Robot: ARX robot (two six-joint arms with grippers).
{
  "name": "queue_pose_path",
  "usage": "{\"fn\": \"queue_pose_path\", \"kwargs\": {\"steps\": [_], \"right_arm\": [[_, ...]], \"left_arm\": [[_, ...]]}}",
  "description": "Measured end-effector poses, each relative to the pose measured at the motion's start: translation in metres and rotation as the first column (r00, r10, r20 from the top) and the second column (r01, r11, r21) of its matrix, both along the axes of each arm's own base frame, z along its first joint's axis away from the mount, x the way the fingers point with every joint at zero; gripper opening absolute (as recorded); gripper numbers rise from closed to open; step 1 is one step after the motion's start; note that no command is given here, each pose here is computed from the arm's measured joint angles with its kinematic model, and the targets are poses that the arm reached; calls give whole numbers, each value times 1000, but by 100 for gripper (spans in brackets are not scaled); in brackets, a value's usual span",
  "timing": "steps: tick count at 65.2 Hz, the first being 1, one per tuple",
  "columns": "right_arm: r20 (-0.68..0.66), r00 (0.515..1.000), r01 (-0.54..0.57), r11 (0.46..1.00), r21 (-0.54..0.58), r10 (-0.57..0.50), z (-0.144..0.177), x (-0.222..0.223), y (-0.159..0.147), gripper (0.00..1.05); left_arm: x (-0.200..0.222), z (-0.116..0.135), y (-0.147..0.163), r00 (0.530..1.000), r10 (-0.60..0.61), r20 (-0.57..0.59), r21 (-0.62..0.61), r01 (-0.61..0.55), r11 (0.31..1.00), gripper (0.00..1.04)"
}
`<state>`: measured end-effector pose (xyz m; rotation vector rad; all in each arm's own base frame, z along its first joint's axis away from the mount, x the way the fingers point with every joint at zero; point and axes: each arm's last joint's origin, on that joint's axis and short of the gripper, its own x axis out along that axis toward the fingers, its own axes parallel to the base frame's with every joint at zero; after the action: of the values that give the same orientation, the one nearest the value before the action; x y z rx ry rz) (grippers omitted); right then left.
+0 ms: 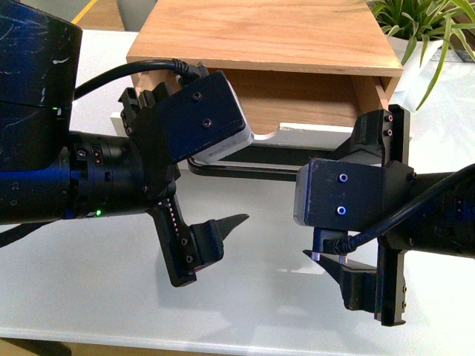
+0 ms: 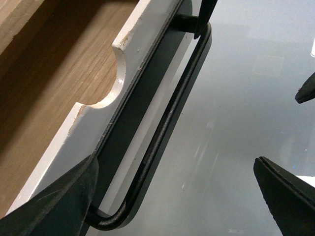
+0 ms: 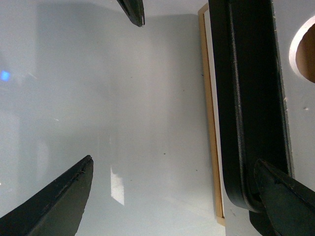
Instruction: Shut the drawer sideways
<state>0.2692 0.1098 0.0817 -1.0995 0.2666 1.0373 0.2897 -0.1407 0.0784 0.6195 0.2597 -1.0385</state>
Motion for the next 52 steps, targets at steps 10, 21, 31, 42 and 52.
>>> {"fn": "queue_pose_path", "kwargs": {"steps": [10,21,31,42,52], "right_arm": [[-6,1000,1,1000,-2,-1,-2,2,1,96],[-8,1000,3,1000,-5,-3,-4,4,2,96],[-14,1000,-2,1000,-8,2,-6,6,4,96],[-17,1000,0,1000,-13,0,-8,8,6,96],[-15,1000,5,1000,-14,-5,-10,10,8,96]], "left_arm": [[1,-3,-2,1000,-14,-3,10,14,1000,96],[3,-7,-3,1000,-24,-9,23,24,999,96],[6,-11,-4,999,-35,-12,39,35,999,96],[9,-12,-6,999,-39,-18,47,40,998,96],[14,-13,-8,999,-42,-16,52,42,998,96]]}}
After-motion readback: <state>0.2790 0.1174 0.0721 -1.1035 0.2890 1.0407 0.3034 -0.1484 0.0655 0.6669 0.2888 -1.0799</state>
